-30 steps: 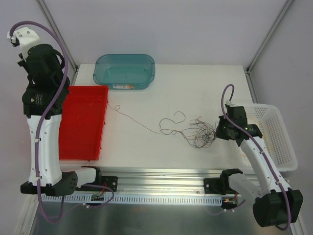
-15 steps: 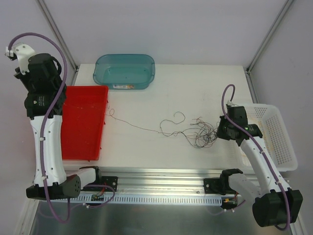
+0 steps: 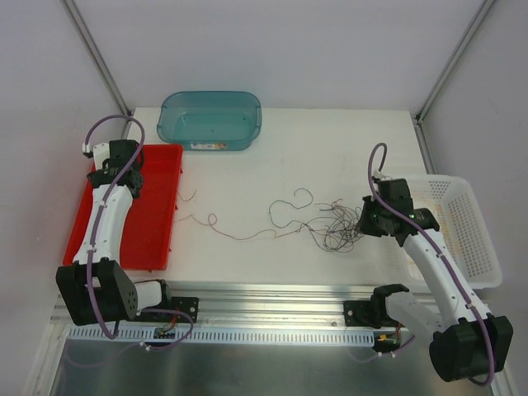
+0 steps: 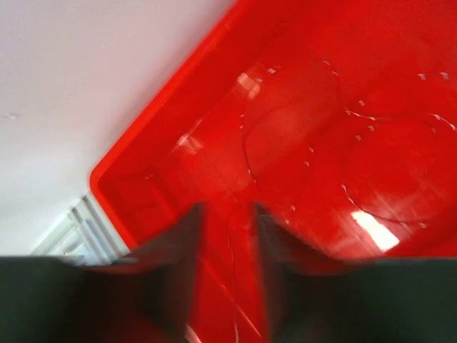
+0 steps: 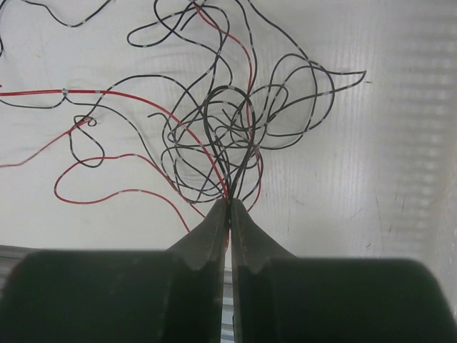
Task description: Untangle the cables
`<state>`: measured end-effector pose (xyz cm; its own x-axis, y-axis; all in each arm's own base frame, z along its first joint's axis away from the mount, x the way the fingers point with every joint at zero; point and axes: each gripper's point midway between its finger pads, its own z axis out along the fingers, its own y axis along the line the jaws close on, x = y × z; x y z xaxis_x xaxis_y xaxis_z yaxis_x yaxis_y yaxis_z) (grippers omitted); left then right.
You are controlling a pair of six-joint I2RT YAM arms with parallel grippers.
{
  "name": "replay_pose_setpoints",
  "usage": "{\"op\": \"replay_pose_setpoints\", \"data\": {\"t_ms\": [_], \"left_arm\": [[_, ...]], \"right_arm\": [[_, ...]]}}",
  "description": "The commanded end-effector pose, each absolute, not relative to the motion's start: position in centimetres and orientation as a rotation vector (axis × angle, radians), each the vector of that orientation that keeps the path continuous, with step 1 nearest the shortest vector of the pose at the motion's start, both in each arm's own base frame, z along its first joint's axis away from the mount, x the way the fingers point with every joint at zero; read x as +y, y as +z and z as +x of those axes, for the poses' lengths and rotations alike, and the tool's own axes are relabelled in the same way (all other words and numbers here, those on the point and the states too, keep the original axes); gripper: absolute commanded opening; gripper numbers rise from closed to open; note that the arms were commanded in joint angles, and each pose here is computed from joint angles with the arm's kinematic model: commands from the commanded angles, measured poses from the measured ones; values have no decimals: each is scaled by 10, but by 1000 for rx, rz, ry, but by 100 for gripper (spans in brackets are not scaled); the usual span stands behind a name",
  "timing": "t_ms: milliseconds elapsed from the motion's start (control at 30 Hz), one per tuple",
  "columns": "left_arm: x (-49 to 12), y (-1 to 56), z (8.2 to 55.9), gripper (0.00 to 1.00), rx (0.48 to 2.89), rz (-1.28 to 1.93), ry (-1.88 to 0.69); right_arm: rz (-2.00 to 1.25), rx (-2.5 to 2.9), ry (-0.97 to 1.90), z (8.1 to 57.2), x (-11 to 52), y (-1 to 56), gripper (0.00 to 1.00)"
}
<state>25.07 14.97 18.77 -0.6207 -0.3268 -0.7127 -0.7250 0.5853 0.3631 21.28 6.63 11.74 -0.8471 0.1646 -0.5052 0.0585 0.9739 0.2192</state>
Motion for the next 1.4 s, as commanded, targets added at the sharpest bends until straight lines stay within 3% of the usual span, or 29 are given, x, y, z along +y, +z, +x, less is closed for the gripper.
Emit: {"op": "replay_pose_setpoints", "data": {"t_ms": [0, 133, 333, 467, 600, 867, 1033, 1367], "left_arm": [[131, 181, 258, 45, 2219, -913, 673], [93, 187, 263, 80, 2219, -888, 353], [6, 204, 258, 93, 2220, -765, -112], [-63, 204, 245, 94, 2273, -725, -397], [-129, 185, 226, 95, 2419, -636, -527], [-232, 149, 213, 91, 2565, -566, -461], [-288, 133, 211, 81, 2622, -501, -440], [-326, 69, 195, 71, 2806, -514, -344]], "right_arm": [[97, 2553, 312, 217, 76, 125, 6], [73, 2546, 323, 217, 80, 126, 7], [51, 2532, 330, 219, 84, 128, 7], [44, 2518, 342, 220, 86, 129, 7], [40, 2517, 353, 220, 89, 128, 8], [32, 2509, 359, 219, 90, 128, 8], [33, 2499, 371, 217, 92, 129, 7], [27, 2492, 389, 215, 94, 129, 8]]}}
